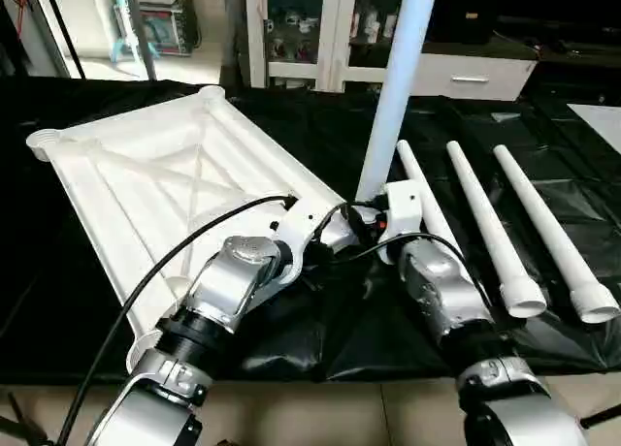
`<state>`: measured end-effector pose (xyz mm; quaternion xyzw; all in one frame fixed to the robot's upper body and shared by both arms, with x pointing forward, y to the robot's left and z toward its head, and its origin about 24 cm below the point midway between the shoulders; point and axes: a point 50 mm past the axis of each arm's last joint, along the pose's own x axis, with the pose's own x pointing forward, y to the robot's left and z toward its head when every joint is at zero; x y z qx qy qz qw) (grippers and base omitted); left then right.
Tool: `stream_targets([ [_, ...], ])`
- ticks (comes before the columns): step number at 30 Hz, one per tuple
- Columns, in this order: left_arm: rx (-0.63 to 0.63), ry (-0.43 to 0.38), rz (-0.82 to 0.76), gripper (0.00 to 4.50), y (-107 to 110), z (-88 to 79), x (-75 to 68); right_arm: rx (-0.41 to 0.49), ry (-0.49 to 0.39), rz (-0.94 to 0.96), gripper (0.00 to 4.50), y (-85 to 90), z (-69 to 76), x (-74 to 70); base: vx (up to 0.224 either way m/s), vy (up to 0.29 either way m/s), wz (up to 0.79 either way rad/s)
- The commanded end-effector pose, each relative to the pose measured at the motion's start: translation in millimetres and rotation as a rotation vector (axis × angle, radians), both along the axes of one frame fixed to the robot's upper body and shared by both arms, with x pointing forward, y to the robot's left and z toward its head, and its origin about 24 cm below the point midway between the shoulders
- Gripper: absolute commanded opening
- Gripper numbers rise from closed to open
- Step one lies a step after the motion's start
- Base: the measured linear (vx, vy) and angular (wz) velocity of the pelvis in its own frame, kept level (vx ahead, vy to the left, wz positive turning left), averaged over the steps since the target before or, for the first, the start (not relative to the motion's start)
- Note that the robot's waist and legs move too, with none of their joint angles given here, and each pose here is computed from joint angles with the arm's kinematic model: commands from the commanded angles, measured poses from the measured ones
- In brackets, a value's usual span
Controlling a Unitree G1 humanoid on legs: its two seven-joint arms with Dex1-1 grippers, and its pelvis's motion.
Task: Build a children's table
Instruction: Rotate leg to tighten
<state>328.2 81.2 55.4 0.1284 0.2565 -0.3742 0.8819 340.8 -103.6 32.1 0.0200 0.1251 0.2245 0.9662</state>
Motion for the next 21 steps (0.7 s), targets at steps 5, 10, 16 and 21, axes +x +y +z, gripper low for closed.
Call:
stream_targets([
  [5,-0.023,-0.072,0.0,0.0,7.5,4.1,6.4,-0.018,-0.021,0.037,3.99,-5.7,2.8,-10.5,0.0,0.0,0.0],
  [10,-0.022,-0.098,-0.028,0.0,-0.9,4.3,11.0,-0.063,-0.027,0.006,4.38,-15.7,2.9,-18.6,0.0,0.0,0.0],
  [16,-0.119,-0.064,-0.025,0.28,-16.2,7.6,14.7,-0.082,-0.017,-0.034,4.45,-21.6,2.0,-25.9,0.0,0.0,0.0],
  [21,-0.141,-0.058,-0.018,0.72,-20.0,8.8,15.4,-0.094,-0.005,-0.055,4.5,-24.2,-0.6,-32.0,0.0,0.0,0.0],
])
